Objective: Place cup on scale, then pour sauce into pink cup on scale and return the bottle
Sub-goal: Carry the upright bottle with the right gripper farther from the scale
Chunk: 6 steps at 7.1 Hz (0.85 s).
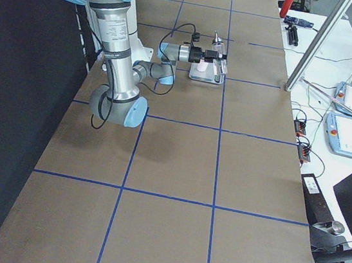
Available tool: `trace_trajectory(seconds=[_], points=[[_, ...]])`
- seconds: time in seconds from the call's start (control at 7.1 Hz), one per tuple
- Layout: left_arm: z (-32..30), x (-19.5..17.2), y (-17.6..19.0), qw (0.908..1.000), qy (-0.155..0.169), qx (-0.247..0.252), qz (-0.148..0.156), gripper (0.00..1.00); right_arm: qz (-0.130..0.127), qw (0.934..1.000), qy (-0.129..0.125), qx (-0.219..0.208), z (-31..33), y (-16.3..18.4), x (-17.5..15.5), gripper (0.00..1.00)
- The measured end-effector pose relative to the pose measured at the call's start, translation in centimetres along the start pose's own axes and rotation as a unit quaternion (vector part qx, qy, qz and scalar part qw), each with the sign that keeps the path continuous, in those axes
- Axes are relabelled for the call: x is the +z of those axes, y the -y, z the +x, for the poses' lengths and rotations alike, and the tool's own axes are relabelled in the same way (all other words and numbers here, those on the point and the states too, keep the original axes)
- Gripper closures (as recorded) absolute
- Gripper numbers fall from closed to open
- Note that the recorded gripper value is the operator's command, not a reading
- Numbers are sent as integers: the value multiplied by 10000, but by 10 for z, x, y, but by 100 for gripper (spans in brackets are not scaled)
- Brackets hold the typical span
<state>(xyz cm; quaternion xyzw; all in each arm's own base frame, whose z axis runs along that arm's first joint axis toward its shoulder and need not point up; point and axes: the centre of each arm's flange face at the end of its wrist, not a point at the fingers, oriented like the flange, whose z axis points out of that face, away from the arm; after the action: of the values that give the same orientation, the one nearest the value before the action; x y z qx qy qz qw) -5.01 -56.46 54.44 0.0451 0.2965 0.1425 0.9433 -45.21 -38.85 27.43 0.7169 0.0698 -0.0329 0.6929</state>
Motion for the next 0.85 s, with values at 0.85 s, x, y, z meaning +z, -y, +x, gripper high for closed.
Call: trace_trajectory(seconds=[0.85], points=[[3, -3, 0, 10000, -1, 13, 27, 0, 66, 9961, 773, -422, 59, -36, 47, 100]])
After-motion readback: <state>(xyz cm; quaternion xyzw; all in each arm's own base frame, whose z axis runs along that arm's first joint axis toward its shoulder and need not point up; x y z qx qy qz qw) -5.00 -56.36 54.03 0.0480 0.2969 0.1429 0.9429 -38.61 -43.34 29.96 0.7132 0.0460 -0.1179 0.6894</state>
